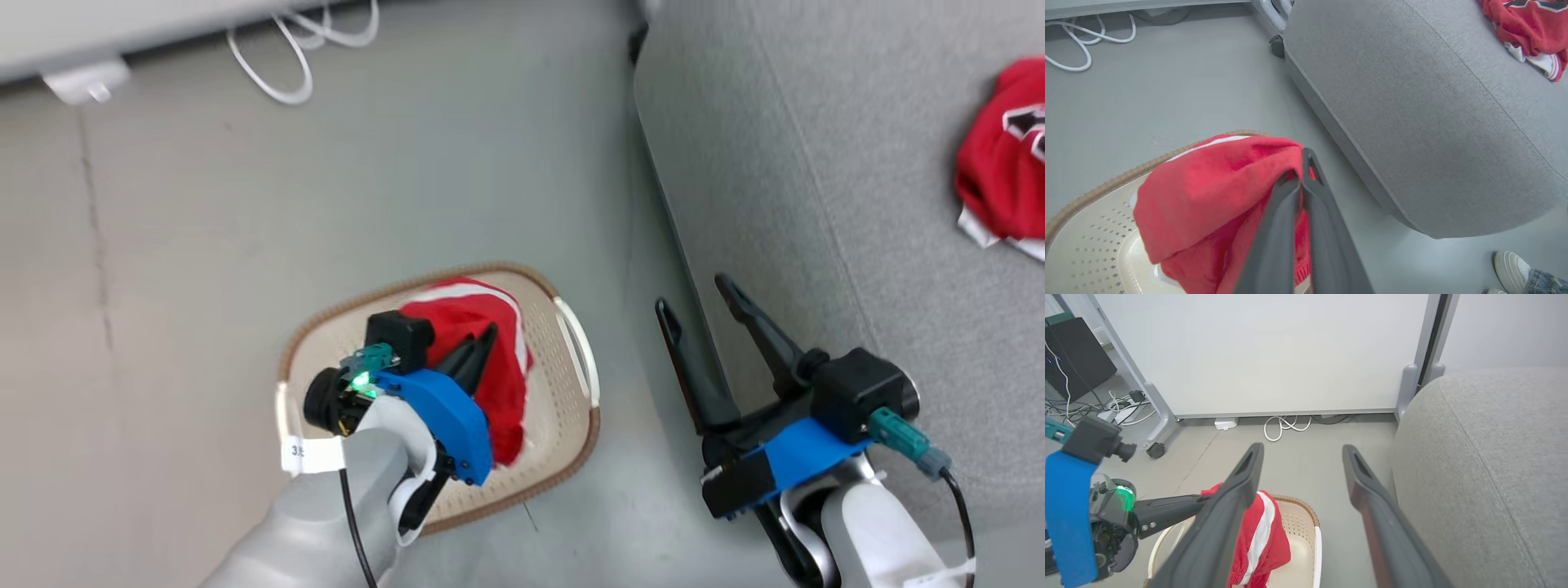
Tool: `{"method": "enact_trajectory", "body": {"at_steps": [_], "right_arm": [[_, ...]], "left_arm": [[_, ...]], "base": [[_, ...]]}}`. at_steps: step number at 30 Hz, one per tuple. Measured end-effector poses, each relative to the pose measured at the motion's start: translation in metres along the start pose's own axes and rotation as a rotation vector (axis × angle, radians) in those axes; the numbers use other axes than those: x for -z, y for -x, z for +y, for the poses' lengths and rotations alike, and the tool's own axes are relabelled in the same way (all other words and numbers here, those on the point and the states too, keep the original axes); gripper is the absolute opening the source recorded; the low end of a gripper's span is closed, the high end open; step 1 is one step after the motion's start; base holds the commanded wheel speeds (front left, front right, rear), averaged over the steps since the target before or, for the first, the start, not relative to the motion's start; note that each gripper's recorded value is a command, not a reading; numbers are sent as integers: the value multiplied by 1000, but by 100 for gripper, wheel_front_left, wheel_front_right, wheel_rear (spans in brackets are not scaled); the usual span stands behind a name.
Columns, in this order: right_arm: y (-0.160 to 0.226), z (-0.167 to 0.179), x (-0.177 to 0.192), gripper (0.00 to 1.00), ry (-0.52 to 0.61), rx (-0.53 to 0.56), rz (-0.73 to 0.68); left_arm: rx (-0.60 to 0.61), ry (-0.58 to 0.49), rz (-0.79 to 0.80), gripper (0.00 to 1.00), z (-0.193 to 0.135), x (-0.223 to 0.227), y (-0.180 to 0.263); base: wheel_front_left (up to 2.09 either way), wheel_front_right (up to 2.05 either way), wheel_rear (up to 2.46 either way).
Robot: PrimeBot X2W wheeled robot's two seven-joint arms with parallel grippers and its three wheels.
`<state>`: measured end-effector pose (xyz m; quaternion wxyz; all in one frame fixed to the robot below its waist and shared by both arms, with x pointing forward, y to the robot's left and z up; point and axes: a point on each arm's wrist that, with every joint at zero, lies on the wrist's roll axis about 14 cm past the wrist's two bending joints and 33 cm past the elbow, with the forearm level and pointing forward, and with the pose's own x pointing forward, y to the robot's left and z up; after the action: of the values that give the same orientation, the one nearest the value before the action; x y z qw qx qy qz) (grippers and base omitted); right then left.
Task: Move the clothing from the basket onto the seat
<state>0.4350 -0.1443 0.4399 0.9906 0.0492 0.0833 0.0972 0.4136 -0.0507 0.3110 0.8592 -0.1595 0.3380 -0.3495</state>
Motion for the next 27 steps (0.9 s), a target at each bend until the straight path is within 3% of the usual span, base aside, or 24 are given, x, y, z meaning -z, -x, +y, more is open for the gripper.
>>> {"method": "enact_trajectory", "body": {"at_steps": [9,20,27], "right_arm": [[33,24,-28,100,-3,-50,-43],[65,52,-55,100,-2,-109,-113],[71,64,-61,100,-6,-138,-135]], "left_arm": [[73,-182,-195,0,-58,-71,41],[176,-399,-377,0,-137,-124,92],[217,-487,-466,0,-168,-155,113]], "base": [[0,0,0],[0,0,0],[0,0,0]]}}
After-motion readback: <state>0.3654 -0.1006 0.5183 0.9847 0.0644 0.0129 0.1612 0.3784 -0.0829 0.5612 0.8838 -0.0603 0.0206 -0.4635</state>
